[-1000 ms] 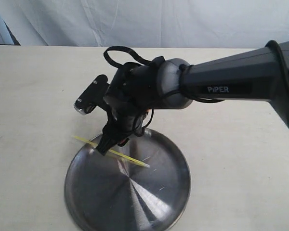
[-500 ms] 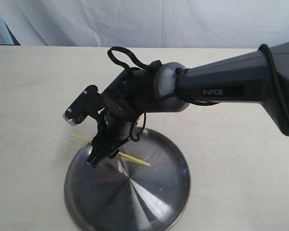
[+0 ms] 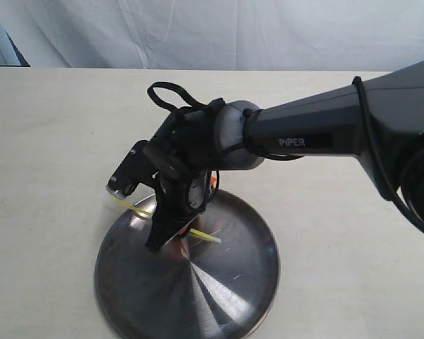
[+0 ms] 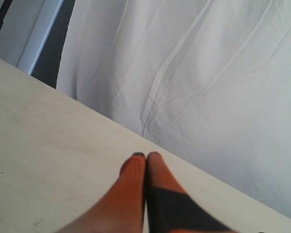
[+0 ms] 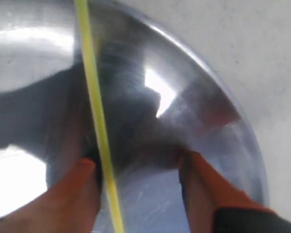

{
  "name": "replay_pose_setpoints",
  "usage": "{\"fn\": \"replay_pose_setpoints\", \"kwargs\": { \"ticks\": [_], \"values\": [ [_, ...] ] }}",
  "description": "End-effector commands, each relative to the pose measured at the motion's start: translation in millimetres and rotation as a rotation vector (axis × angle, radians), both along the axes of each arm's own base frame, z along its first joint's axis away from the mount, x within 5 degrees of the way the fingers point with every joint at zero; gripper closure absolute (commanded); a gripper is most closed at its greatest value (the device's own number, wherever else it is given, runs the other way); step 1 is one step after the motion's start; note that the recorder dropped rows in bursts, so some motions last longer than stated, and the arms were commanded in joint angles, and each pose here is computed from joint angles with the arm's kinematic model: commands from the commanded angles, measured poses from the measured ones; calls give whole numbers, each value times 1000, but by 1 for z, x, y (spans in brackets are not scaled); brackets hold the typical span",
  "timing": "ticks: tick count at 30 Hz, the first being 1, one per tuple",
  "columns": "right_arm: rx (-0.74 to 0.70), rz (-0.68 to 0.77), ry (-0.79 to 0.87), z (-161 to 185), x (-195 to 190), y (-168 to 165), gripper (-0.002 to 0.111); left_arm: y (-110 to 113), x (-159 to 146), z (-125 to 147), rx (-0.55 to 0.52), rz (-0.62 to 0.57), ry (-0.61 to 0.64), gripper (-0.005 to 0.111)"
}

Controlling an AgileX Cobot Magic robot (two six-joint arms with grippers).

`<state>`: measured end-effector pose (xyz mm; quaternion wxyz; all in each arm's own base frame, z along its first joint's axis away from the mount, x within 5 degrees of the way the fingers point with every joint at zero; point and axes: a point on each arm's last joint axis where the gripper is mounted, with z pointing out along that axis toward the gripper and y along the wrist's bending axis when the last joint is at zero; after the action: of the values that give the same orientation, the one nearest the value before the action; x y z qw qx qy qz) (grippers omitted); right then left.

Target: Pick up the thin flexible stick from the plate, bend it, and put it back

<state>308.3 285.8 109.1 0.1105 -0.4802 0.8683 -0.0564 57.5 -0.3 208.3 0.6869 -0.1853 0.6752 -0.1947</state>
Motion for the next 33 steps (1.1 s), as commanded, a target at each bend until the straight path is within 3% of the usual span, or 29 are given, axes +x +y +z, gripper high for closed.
{"fn": "replay_pose_setpoints", "kwargs": {
  "ticks": [1,3,11,23,33],
  "values": [
    [-183,3,104,-41,-6,-17,88,0,-1,-1,-6,1,-1,107],
    [-182,-3,126,-44,-8,-17,110,0,-1,-1,-6,1,-1,107],
    [-120,24,159,-29,-13,-11,109,0,-1,-1,-6,1,-1,107],
    [108,10,-19,78,-16,-11,109,0,-1,0,-6,0,-12,107],
    [252,-53,13,89,-41,-22,109,-1,-2,11,40,-9,-134,107]
  ]
}}
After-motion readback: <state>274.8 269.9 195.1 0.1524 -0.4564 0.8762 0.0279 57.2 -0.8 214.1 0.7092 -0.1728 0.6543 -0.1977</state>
